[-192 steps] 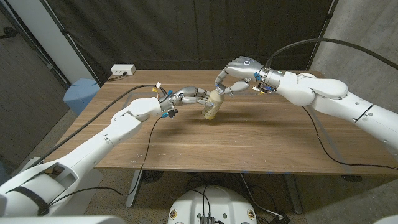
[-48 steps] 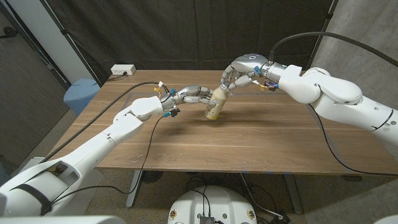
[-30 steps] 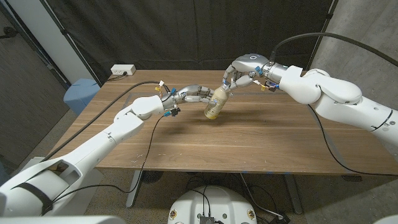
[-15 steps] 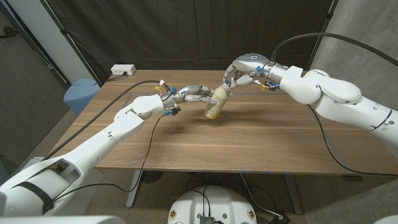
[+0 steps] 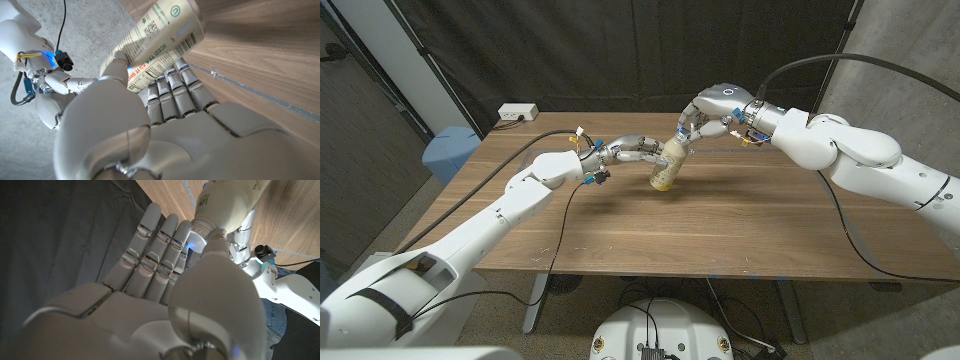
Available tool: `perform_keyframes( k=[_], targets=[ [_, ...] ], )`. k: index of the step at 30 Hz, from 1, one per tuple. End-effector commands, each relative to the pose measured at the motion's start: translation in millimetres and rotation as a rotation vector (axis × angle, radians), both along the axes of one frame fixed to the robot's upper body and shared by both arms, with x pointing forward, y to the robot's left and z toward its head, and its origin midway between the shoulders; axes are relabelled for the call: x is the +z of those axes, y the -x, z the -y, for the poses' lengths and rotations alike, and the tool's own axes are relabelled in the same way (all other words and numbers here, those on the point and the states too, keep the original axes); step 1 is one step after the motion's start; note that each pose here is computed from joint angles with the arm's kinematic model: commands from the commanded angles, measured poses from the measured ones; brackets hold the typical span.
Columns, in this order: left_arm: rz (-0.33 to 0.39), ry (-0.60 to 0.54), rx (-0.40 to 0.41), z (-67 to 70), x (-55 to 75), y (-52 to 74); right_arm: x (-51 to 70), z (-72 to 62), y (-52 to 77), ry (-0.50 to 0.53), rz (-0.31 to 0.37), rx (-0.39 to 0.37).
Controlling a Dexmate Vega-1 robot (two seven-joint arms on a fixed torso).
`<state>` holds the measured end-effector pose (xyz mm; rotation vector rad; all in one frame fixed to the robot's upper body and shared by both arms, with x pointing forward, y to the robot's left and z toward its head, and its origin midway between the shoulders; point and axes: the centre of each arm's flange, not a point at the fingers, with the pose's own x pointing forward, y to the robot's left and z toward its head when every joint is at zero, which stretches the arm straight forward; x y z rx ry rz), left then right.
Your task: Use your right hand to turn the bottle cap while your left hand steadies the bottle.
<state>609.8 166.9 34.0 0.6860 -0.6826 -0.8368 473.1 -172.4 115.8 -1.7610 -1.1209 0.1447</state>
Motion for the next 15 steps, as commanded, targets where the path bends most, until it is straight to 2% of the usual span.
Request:
perform_keyframes(
  k=[1,7,15],
  targets=[
    [-0.014,0.01,-0.009,-4.2,3.7,-1.1,-4.8,-5.7,-1.7,0.099,0.02,-0.012],
    [-0.011,0.003,-0.001,-7.0,5.2,0.2,-4.8,-7.9,-2.3,0.13,0.024,-0.009],
    [-0.008,-0.006,0.002,-10.4,8.5,1.1,-5.6,-9.2,1.0,0.158,0.062,-0.001]
  ],
)
